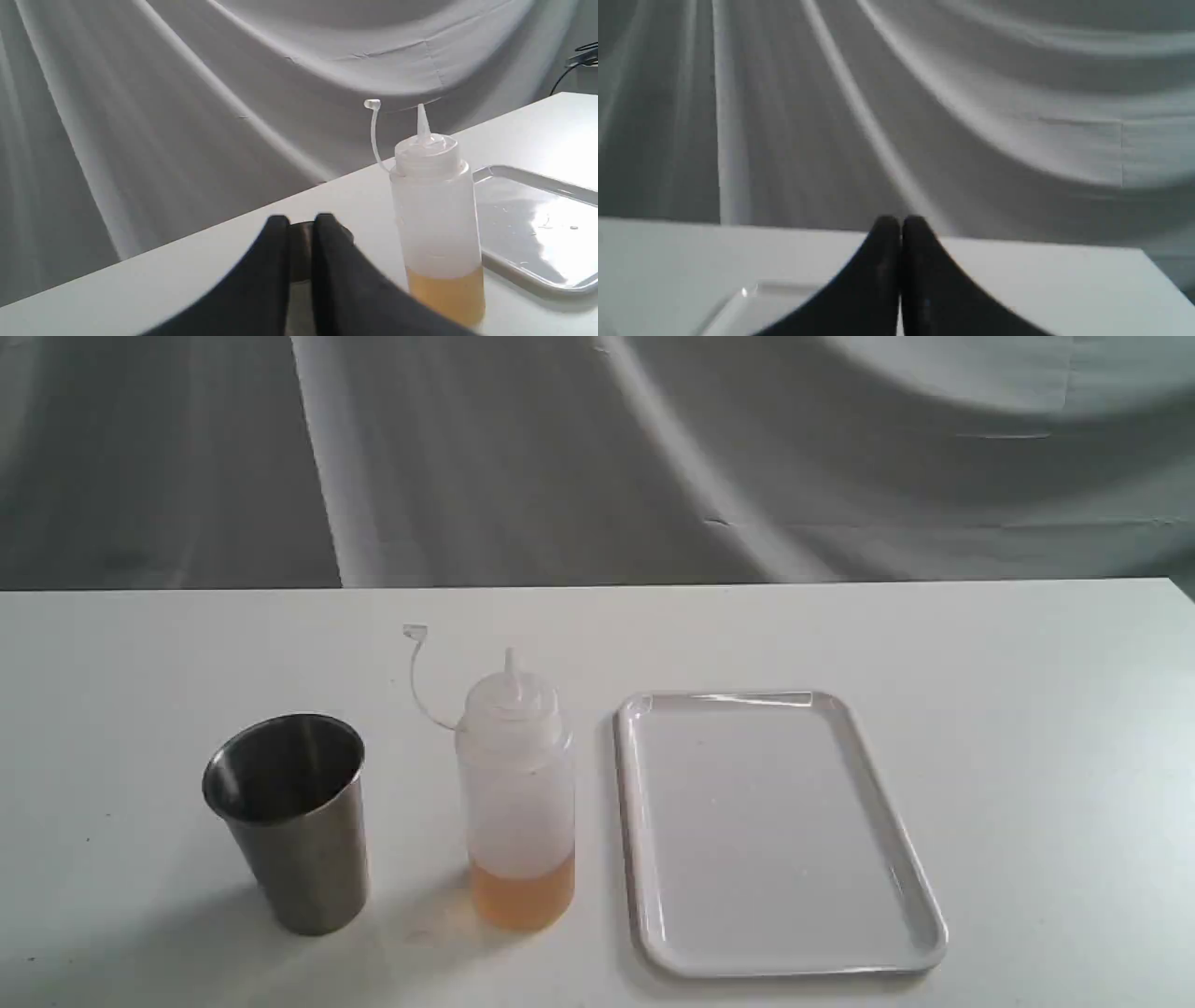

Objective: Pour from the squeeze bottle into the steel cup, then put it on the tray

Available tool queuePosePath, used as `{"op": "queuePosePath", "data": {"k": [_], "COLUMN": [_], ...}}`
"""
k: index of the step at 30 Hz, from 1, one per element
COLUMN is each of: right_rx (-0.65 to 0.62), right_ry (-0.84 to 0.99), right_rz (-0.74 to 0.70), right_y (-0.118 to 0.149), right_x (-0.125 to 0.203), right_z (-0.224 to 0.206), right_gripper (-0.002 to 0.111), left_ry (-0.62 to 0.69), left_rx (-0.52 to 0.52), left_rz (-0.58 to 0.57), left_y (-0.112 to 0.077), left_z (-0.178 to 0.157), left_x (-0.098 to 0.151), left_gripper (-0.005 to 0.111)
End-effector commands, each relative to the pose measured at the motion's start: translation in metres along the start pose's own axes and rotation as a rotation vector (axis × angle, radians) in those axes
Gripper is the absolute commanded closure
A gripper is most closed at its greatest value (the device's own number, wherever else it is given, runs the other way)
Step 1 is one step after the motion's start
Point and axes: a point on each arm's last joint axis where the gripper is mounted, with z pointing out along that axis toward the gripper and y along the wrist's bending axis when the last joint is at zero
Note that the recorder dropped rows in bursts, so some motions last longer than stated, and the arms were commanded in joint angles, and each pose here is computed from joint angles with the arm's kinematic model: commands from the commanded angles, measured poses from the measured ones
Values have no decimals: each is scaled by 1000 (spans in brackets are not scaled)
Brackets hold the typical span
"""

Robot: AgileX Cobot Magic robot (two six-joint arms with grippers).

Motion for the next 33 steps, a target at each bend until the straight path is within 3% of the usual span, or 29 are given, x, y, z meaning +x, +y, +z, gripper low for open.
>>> {"op": "queuePosePath", "data": {"k": [1, 4, 7, 17, 24, 33], "right_rx": [17, 25, 33, 12, -19, -75], "right_ry": [-101, -116, -119, -14, 143, 257], "right_rz": [101, 310, 407, 413, 193, -139], "right_y": [-2, -4, -5, -1, 2, 2], "right_x": [-8, -9, -9, -5, -44, -123], "right_z": [-1, -1, -1, -1, 18, 83], "right_gripper": [108, 108, 108, 108, 108, 108], "left_ry": [2, 2, 2, 2, 2, 2], "left_rx": [0, 0, 0, 0, 0, 0], "left_rz": [-5, -5, -5, -5, -5, -5], "left_y": [0, 0, 0, 0, 0, 0], "left_z": [0, 0, 0, 0, 0, 0], "left_x": [1, 1, 1, 1, 1, 1], "left_gripper": [98, 98, 98, 98, 98, 98]}}
